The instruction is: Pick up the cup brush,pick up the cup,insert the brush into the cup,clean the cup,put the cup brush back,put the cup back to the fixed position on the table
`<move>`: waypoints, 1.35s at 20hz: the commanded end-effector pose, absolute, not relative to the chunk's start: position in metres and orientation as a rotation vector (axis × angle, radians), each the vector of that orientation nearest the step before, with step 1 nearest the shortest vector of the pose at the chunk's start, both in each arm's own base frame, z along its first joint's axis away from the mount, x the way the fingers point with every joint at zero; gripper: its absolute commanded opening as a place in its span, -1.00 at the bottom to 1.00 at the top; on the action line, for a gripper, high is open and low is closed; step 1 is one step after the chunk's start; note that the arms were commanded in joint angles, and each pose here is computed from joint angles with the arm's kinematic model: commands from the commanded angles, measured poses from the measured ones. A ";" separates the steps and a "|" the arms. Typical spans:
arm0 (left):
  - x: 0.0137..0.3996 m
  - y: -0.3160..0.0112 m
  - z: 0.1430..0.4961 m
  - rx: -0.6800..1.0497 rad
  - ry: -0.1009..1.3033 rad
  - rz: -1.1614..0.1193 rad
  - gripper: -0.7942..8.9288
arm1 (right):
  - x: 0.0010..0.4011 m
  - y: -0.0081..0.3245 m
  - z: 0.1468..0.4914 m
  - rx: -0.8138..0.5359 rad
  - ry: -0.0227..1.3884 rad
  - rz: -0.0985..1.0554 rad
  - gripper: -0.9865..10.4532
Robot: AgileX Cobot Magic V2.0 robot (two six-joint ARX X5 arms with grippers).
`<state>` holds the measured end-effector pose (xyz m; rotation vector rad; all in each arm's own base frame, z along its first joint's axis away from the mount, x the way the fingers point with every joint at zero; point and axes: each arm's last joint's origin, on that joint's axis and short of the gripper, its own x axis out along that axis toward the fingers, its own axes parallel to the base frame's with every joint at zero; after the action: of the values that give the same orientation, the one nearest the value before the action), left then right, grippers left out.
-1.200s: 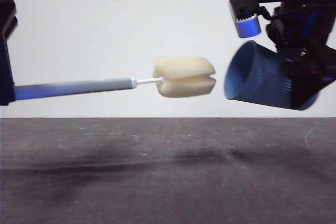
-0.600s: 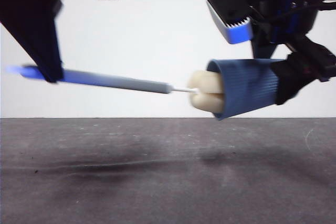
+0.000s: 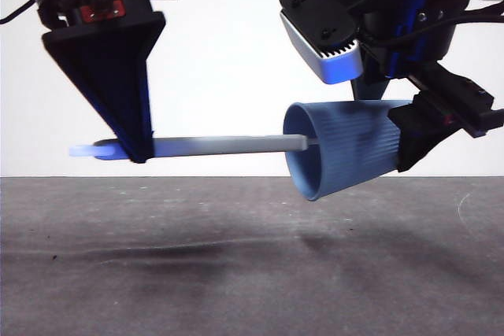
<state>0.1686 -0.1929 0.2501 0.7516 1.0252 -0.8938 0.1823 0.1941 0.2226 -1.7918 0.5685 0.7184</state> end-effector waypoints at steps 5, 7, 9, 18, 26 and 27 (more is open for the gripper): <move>0.176 -0.160 0.258 0.750 1.127 -0.730 -0.85 | 0.184 0.195 0.223 -1.771 0.572 0.670 -0.85; 0.172 -0.148 0.265 0.740 1.147 -0.709 -0.85 | 0.184 0.195 0.223 -1.757 0.576 0.664 -0.85; 0.166 -0.138 0.271 0.734 1.160 -0.696 -0.85 | 0.184 0.195 0.223 -1.755 0.576 0.664 -0.85; 0.165 -0.141 0.279 0.627 1.085 -0.804 -0.85 | 0.185 0.196 0.224 -1.746 0.565 0.659 -0.85; 0.179 -0.182 0.261 0.631 0.987 -0.896 -0.85 | 0.184 0.198 0.224 -1.720 0.549 0.683 -0.85; 0.179 -0.184 0.261 0.630 0.982 -0.898 -0.85 | 0.185 0.197 0.224 -1.722 0.550 0.680 -0.85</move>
<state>0.1772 -0.1806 0.2594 0.6564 1.0044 -0.9029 0.1851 0.1948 0.2245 -1.7416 0.5622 0.6657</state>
